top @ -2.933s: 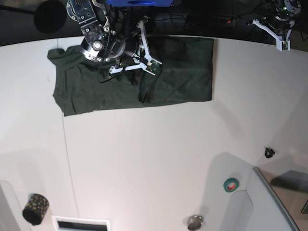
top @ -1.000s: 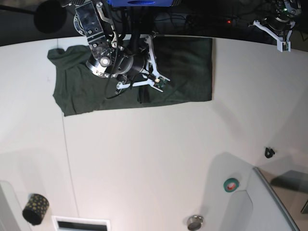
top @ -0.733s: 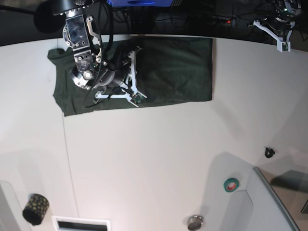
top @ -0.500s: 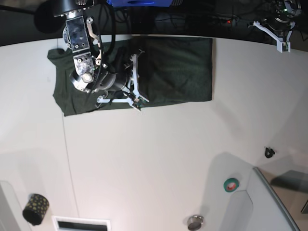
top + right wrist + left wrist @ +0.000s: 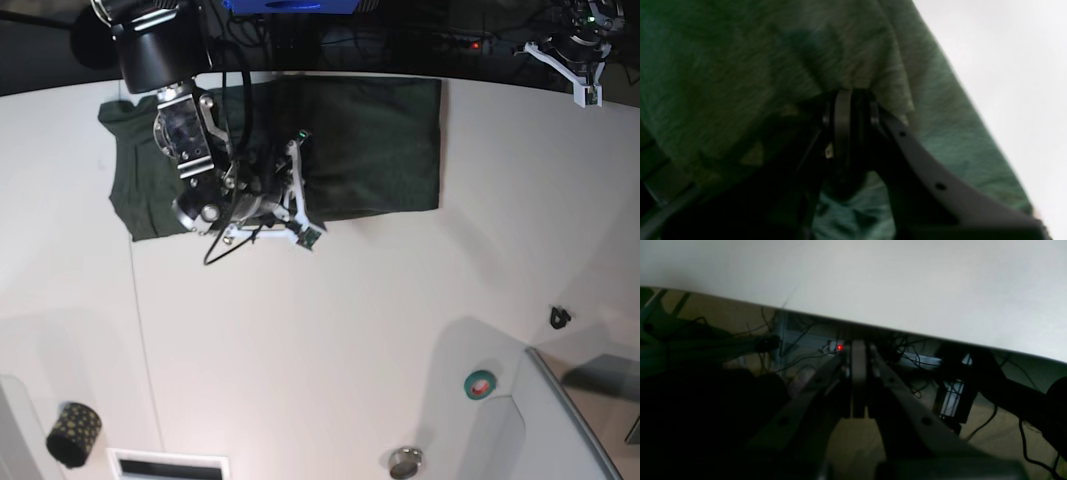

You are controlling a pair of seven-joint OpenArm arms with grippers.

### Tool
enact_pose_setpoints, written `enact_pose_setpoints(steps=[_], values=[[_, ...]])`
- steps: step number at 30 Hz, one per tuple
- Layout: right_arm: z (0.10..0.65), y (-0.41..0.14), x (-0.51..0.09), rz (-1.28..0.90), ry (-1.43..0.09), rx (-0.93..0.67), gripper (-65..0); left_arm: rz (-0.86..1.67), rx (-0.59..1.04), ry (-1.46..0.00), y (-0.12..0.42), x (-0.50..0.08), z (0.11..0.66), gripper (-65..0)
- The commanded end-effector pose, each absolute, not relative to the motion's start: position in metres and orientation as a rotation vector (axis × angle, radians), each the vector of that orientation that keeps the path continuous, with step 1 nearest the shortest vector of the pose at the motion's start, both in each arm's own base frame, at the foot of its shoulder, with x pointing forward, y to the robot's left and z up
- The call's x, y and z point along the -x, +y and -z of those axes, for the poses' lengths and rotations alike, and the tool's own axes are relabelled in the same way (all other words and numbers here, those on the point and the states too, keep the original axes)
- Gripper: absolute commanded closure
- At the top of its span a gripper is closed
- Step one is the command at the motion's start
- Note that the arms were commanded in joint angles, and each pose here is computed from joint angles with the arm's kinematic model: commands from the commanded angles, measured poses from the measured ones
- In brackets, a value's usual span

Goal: Layout the t-shirt on the table in an organized manner, then fold the t-shirt properly
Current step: 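Drag the grasped shirt fold with the right gripper toward the shirt's other end, then grasp the shirt end with the right gripper and the opposite end with the left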

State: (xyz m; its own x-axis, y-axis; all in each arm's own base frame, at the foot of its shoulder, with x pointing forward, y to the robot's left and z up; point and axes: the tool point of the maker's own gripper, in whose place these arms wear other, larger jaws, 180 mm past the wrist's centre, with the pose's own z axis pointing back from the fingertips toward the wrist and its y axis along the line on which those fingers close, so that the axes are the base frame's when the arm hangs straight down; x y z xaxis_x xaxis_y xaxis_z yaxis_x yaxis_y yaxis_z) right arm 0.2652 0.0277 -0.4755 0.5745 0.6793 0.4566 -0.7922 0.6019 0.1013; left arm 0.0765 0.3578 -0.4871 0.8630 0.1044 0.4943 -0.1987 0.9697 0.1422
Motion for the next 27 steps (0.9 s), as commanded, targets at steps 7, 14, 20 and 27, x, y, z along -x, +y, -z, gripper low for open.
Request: enact_pose_setpoints(steps=[7,14,20,27], values=[[0.404,-0.04,-0.311,-0.708,-0.562,-0.115,-6.2,-0.158,-0.207,-0.537,0.362,-0.083,0.48,0.0],[0.372,-0.077,-0.296,-0.653,-0.625,-0.006,-6.3,-0.084,-0.145,-0.531,0.333,-0.095,0.489,0.0],[0.384,-0.177,-0.281,-0.354,-0.587,0.091,-11.6,-0.048,-0.117,-0.564,0.315,-0.109,0.485,0.0],[0.387,-0.265,-0.261,0.035,-0.561,0.07,-60.0,0.016,-0.072,-0.615,0.289,-0.137,0.479,0.0]])
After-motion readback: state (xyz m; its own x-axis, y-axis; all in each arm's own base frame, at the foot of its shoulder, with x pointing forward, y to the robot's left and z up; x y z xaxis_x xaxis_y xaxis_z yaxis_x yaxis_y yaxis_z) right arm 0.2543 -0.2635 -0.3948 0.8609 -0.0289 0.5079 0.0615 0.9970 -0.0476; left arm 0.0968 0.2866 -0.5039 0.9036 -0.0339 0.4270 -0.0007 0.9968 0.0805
